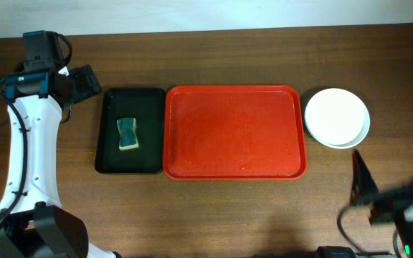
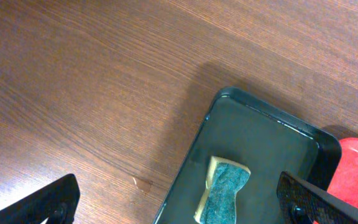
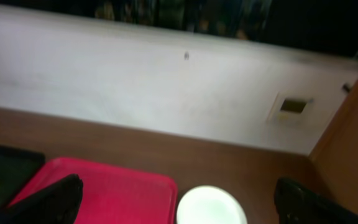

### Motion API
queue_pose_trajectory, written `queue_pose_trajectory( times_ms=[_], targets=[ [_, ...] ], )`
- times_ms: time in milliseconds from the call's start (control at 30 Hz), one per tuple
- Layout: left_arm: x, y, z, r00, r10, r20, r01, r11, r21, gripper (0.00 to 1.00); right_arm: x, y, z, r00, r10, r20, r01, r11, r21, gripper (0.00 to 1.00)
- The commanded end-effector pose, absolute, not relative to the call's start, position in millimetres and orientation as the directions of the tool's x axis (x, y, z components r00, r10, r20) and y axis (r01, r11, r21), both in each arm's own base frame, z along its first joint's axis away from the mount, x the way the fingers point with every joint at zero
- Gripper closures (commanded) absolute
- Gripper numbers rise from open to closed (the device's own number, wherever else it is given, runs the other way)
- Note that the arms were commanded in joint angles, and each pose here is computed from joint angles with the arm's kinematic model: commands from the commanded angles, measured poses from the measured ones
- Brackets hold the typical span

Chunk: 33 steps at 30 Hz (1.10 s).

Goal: Clean dirty plates on tray and stack at the side

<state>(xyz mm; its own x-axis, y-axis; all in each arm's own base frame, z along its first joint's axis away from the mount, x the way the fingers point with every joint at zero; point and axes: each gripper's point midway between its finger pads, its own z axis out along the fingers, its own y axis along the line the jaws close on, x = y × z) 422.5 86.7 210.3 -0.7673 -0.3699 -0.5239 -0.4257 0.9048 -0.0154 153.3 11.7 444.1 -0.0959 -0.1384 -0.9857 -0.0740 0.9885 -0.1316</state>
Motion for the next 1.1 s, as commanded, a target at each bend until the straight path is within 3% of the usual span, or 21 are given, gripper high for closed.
queue_pose_trajectory(
  times_ms=[0,200,433,700,1000,1067],
  targets=[
    [422.6,86.6,206.7,-0.766,-0.381,-0.518,-0.437,0.9,-0.017,0.01,113.7,13.1,450.1,-0.011,-0.151,-0.989,-0.055,0.987,-0.15,0.02],
    [422.6,86.6,206.7,-0.766,-0.381,-0.518,-0.437,0.9,-0.017,0.01,62.6,17.8,436.9,0.06,-0.155,-0.986,-0.062,0.985,-0.158,0.02],
    [422.6,86.6,206.7,-0.766,-0.381,-0.518,-0.437,0.9,-0.017,0.01,49.2,22.1,400.1,0.095,-0.149,-0.984,-0.131,0.978,-0.161,0.02],
    [422.6,86.6,206.7,-0.766,-0.381,-0.518,-0.437,0.9,-0.017,0.01,90.5,23.2,377.0,0.133,-0.148,-0.98,-0.127,0.978,-0.165,0.02],
    [422.6,86.6,206.7,-0.766,-0.381,-0.518,-0.437,0.9,-0.017,0.0,155.8,25.3,402.8,0.499,-0.165,-0.851,-0.048,0.975,-0.216,0.02],
    [422.6,86.6,206.7,-0.766,-0.381,-0.518,-0.437,0.9,-0.017,0.01,166.5,25.5,391.3,0.519,-0.179,-0.836,-0.041,0.972,-0.233,0.02]
  ],
)
